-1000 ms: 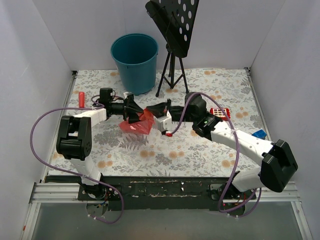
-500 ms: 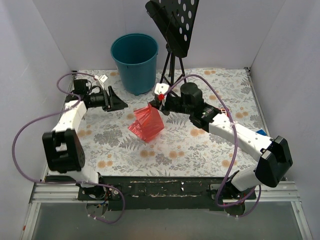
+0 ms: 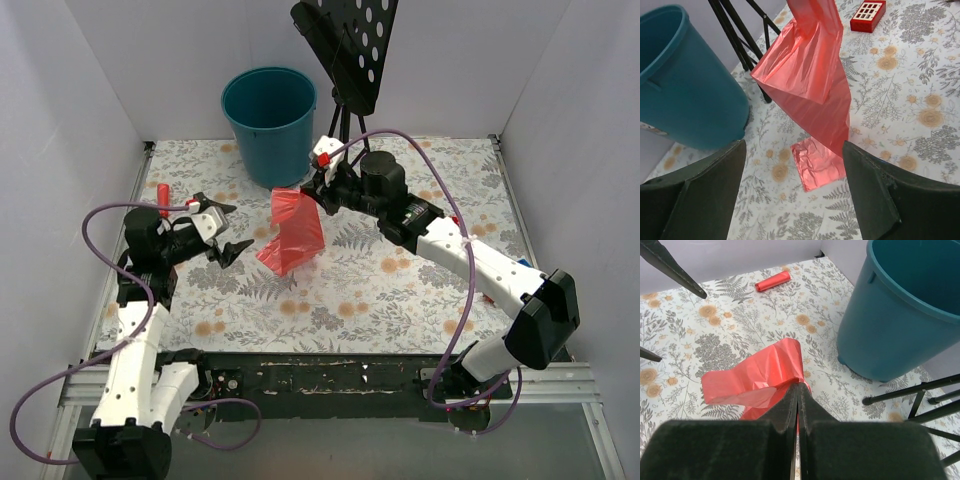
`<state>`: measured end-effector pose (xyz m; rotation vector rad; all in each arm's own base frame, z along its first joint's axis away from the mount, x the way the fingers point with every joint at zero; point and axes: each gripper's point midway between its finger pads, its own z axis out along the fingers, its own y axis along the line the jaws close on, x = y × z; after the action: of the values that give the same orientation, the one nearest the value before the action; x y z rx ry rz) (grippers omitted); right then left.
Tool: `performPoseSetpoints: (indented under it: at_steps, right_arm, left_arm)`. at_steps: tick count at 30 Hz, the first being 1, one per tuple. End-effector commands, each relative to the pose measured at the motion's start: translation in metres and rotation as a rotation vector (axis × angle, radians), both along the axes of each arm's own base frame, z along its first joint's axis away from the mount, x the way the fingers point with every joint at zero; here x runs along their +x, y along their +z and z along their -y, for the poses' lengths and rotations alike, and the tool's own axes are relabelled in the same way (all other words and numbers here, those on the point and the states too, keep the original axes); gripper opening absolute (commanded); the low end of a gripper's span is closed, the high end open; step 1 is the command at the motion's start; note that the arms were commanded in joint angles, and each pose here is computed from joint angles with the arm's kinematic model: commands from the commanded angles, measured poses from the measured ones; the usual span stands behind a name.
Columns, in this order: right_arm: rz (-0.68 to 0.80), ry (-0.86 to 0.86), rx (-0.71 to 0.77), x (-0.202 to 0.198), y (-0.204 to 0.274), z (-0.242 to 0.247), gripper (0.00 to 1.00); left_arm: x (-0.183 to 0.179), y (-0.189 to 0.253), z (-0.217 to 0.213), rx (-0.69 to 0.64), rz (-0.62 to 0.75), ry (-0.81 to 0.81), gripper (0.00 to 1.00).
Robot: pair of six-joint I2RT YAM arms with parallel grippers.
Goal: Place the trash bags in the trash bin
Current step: Unfold the trash bag at the center of the board.
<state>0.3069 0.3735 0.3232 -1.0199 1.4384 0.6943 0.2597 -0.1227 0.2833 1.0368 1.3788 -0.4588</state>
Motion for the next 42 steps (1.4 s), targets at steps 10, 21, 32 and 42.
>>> performPoseSetpoints:
  at_steps: [10,21,32,42]
  right_arm:
    - [-0.011,-0.061,0.078,0.010,0.026,-0.002,0.01]
    - [-0.002,-0.058,0.084,0.007,0.032,0.003,0.01]
    - [0.035,0.178,-0.057,-0.015,0.013,0.024,0.61]
    - [0.086,0.349,-0.021,-0.038,0.028,0.012,0.77]
  left_arm:
    - [0.022,0.021,0.050,0.099,0.183,-0.180,0.73]
    - [0.056,0.010,0.072,0.093,0.165,-0.142,0.39]
    - [0.046,0.001,0.077,0.133,-0.041,-0.184,0.00]
    - [0.039,0.009,0.077,0.191,-0.161,-0.230,0.00]
